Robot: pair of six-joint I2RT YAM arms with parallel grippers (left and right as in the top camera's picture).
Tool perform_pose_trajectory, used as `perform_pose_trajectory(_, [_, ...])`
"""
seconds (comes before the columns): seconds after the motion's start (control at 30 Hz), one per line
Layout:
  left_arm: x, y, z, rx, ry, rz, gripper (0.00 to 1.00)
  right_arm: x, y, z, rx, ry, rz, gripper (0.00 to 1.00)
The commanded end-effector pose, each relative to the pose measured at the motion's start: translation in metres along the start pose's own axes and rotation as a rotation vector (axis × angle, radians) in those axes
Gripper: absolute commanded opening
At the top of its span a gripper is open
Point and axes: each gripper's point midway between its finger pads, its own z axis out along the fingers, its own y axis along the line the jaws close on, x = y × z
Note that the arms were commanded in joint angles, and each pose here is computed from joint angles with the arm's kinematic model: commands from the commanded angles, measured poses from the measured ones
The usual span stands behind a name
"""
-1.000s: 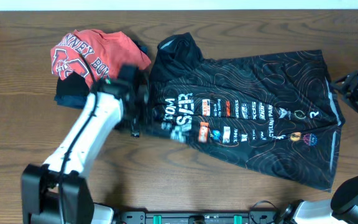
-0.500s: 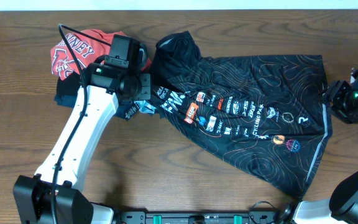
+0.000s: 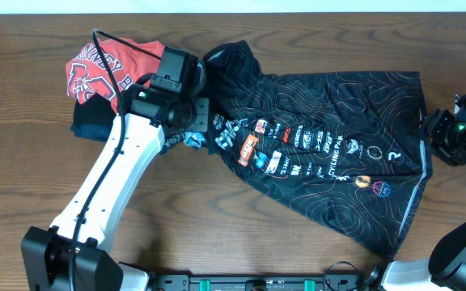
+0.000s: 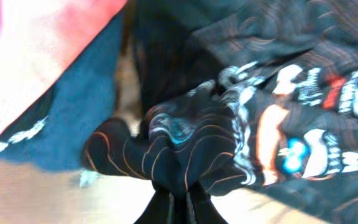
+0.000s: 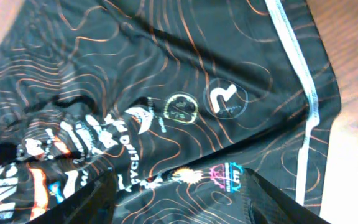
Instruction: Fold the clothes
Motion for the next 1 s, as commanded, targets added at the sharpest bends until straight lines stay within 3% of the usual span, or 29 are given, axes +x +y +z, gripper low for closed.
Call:
perform_pose_trajectory(0.0, [0.004, 0.03, -0.003, -0.168, 0.01, 0.003, 0.06, 0.012, -0.007, 0.01, 0.031, 0.026, 0.028, 0.61])
perform_pose_trajectory(0.3, [0.049, 0.054, -0.013, -0.289, 0.194, 0.028, 0.06, 0.045, -0.029, 0.054, 0.044, 0.086, 0.076, 0.61])
perform_pose_trajectory(0.57, [0.072, 0.058, -0.02, -0.306, 0.291, 0.013, 0.06, 0.036, -0.046, 0.058, 0.092, 0.033, 0.144, 0.59])
perform_pose_trajectory(0.63, [0.082, 0.051, -0.021, -0.262, 0.336, 0.006, 0.17, 0.037, -0.05, 0.057, 0.116, 0.034, 0.144, 0.58])
perform_pose_trajectory(0.67, [0.086, 0.049, -0.022, -0.247, 0.355, 0.004, 0.29, 0.037, -0.052, 0.057, 0.132, 0.033, 0.149, 0.58])
perform_pose_trajectory(0.87, [0.087, 0.049, -0.022, -0.247, 0.359, 0.0, 0.49, 0.033, -0.064, 0.057, 0.193, 0.004, 0.188, 0.61])
perform_pose_trajectory(0.97, [0.075, 0.045, -0.013, -0.232, 0.297, -0.031, 0.53, 0.031, -0.065, 0.061, 0.19, -0.012, 0.187, 0.63])
